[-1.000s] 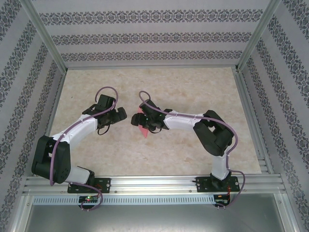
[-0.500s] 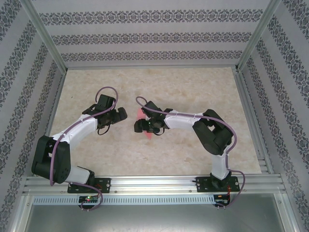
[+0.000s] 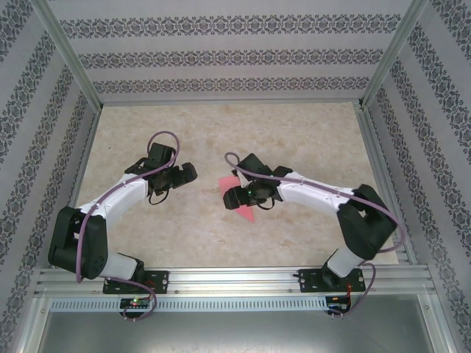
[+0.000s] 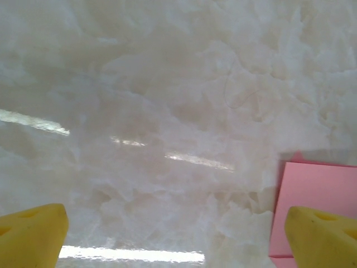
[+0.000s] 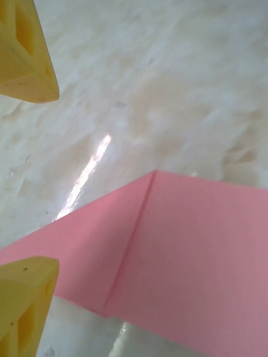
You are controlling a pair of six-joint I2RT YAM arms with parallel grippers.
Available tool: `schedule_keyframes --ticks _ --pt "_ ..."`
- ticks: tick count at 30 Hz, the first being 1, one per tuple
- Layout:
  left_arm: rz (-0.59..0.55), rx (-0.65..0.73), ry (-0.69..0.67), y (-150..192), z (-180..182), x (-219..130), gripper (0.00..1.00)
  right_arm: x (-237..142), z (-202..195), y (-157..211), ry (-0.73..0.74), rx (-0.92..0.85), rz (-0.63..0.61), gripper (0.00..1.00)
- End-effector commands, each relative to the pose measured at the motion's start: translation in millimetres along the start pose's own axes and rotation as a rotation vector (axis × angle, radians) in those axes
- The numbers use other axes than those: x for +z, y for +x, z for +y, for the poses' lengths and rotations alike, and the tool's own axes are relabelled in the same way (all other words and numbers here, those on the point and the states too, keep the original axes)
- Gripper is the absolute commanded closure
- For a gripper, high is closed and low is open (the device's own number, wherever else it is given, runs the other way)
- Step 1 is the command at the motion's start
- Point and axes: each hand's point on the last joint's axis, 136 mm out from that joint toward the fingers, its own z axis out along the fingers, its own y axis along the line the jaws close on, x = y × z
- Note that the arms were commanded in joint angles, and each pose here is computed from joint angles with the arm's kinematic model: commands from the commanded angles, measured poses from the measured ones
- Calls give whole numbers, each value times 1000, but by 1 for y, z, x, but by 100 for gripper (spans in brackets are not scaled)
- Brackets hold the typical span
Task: Fold a paper plane with a square sheet of paper (pick it up from the middle)
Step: Move the paper to the center of the table.
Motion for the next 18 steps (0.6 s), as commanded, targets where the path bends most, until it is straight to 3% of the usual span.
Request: schedule_keyframes --ticks 1,7,18 --pt "-2 -19 130 0 -22 -4 0 -8 -7 -22 9 183 -155 27" --pt "49 -10 237 19 -48 -3 0 -2 -18 -32 -9 378 -254 29" --pt "130 -20 321 55 -77 4 4 34 -33 -16 4 517 -174 35"
